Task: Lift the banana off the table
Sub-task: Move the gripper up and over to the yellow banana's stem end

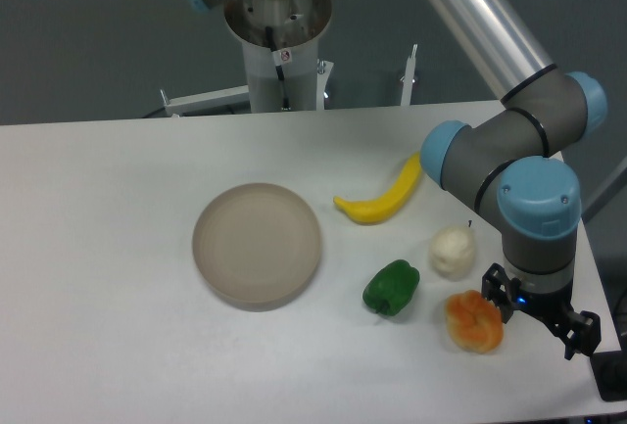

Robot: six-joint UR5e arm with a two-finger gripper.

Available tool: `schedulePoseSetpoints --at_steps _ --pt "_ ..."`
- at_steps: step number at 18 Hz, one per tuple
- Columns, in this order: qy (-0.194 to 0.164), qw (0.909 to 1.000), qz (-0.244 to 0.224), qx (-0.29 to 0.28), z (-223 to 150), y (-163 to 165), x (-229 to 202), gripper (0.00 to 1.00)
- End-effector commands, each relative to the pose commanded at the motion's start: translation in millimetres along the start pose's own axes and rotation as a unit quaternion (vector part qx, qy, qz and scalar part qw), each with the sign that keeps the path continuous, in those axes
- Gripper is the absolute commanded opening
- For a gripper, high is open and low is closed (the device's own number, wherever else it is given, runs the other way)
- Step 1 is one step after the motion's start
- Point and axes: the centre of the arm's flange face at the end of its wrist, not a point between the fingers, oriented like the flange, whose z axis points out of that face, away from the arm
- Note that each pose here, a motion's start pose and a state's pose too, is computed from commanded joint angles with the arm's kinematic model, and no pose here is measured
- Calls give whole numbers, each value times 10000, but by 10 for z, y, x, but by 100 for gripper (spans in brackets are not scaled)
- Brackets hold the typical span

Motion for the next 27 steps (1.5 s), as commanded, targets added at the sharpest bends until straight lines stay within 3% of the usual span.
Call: schedulePoseSetpoints --at_steps 11,20,27 --pt "114 9999 13 -47 -295 99 216 100" --pt "1253 9913 -99 -387 -612 682 1098 100" --pt "1957 9787 -286 -555 -263 1135 1970 100"
